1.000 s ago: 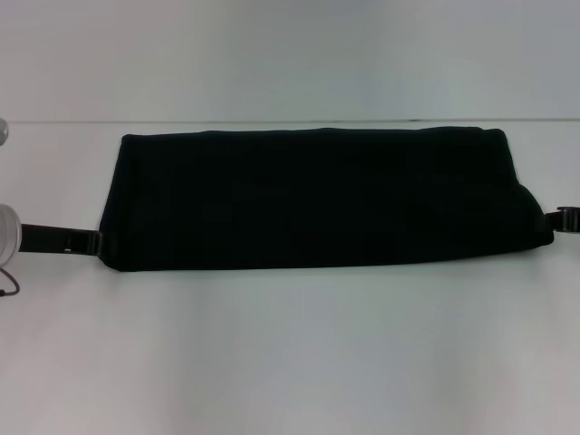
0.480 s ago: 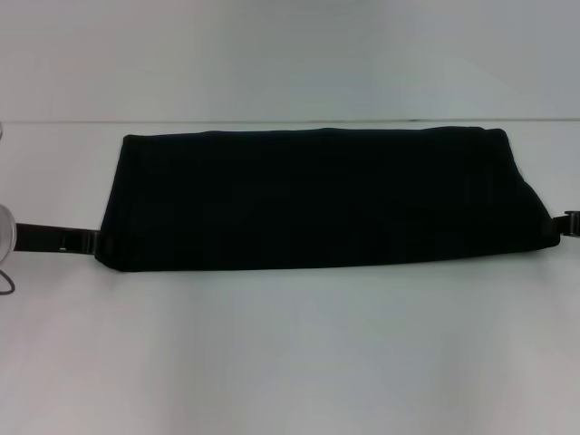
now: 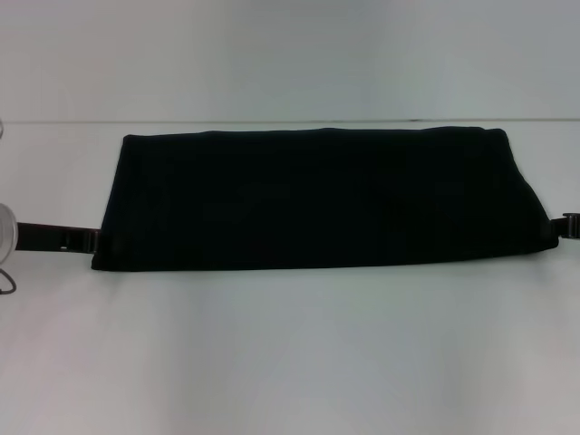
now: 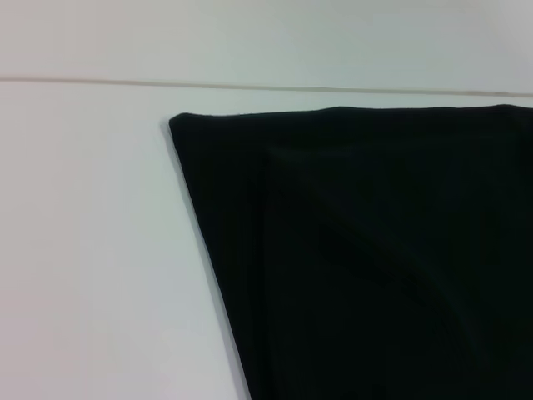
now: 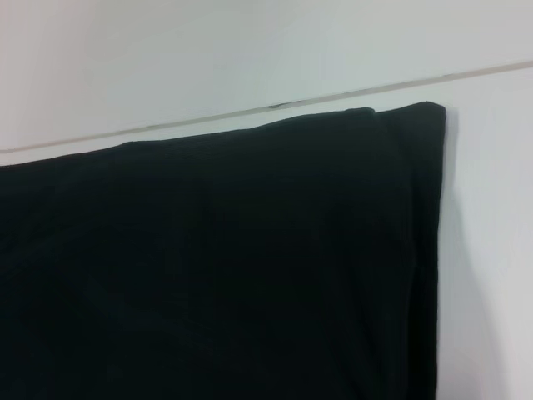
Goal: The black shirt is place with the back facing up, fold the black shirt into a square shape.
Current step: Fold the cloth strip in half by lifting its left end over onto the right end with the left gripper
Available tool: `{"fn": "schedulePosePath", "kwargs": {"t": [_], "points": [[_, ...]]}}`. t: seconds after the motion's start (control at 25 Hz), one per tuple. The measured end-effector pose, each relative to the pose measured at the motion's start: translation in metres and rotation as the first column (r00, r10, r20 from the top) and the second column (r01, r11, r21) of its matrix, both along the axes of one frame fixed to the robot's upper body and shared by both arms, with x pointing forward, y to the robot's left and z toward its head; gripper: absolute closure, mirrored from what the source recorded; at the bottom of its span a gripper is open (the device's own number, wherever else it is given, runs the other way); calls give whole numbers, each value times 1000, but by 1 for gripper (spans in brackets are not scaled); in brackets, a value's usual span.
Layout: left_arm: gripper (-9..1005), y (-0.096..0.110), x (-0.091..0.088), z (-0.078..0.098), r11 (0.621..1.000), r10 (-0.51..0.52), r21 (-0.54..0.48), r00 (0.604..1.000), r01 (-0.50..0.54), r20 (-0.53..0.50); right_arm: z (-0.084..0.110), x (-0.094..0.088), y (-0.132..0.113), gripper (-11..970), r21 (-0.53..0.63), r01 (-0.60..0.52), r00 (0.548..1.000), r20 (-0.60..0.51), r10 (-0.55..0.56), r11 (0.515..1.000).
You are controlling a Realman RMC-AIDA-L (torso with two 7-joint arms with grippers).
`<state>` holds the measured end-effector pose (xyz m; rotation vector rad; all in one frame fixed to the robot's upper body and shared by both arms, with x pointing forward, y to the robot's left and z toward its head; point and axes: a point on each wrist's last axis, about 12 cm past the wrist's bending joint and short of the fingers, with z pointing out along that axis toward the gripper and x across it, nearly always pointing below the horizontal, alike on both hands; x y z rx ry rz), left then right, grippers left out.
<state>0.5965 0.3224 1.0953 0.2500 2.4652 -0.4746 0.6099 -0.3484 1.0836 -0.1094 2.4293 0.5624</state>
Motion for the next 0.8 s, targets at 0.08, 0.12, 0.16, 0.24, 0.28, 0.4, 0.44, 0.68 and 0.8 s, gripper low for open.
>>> {"fn": "schedulePosePath", "kwargs": {"t": [0.08,0.12,0.16,0.24,0.28,0.4,0.44,0.68,0.8], "points": [[808,0,0,-1,1000,-1,0,1000,1,-3,0,0,0,947,0,0,1000,0,0,1000],[783,-1,-1,-2,1000,0,0,1000,0,-4,0,0,0,947,1,0,1000,0,0,1000],[758,0,0,-2,1000,5,2,1000,-5,-1,0,0,0,947,1,0,1000,0,0,1000],[708,0,0,-2,1000,5,2,1000,-5,-1,0,0,0,947,1,0,1000,0,0,1000],[683,1,0,-2,1000,17,4,1000,-17,4,0,0,0,947,1,0,1000,0,0,1000],[554,1,0,-3,1000,18,2,1000,-18,1,0,0,0,948,2,0,1000,-1,0,1000],[511,1,-1,-3,1000,17,1,1000,-17,-1,0,0,0,948,2,0,1000,-1,0,1000],[366,0,-4,-4,1000,6,-4,999,-6,-34,-1,0,0,948,3,-1,1000,-2,1,1000],[348,-1,-6,-4,1000,-8,-10,999,8,-48,0,0,1,948,2,-1,1000,0,1,1000]]}}
